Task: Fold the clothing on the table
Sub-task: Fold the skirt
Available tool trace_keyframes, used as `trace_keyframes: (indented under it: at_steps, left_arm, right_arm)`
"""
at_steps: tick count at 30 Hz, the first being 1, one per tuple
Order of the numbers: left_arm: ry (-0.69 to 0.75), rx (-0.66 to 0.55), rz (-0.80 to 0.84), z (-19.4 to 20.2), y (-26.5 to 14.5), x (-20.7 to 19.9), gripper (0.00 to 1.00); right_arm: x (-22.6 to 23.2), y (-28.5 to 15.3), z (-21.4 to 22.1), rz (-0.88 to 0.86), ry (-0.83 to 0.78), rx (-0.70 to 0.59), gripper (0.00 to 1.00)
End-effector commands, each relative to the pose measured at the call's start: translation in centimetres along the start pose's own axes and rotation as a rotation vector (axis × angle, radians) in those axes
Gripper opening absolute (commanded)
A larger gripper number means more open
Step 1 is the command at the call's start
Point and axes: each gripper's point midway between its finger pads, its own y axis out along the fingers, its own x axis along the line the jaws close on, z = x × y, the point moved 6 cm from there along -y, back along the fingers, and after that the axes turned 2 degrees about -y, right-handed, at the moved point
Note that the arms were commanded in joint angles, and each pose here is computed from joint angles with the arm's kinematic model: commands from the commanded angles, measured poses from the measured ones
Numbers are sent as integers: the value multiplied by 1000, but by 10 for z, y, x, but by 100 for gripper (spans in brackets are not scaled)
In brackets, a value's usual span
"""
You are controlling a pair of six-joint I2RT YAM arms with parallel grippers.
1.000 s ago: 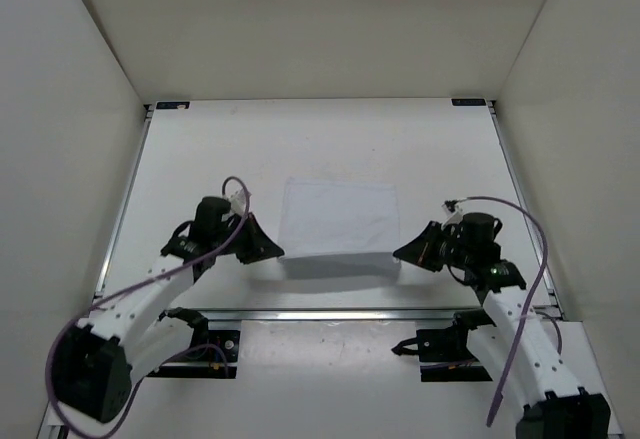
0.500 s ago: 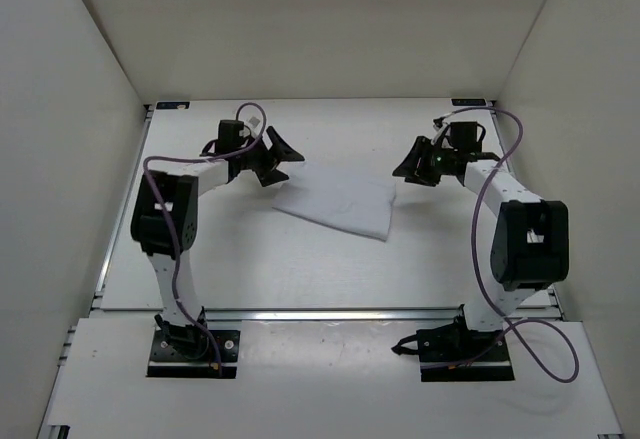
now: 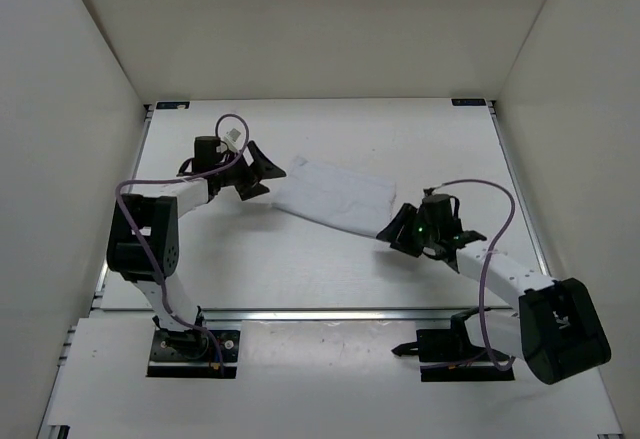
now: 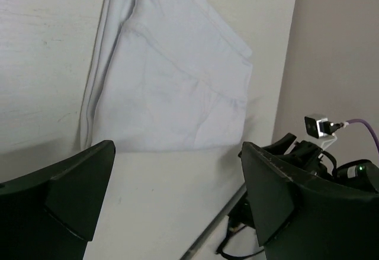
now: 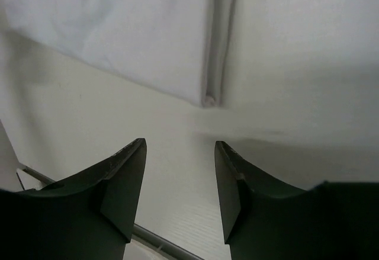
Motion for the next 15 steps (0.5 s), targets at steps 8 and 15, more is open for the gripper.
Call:
trace_keyframes:
  at_steps: [8,15]
  left_arm:
    - [78,16,-94,32,13,22,51]
    - [30,-14,-287,41,16,48,38]
  right_arm:
    - [6,23,-1,-56,308,-147,47]
    - [2,46,-4,-22,327,-112,15]
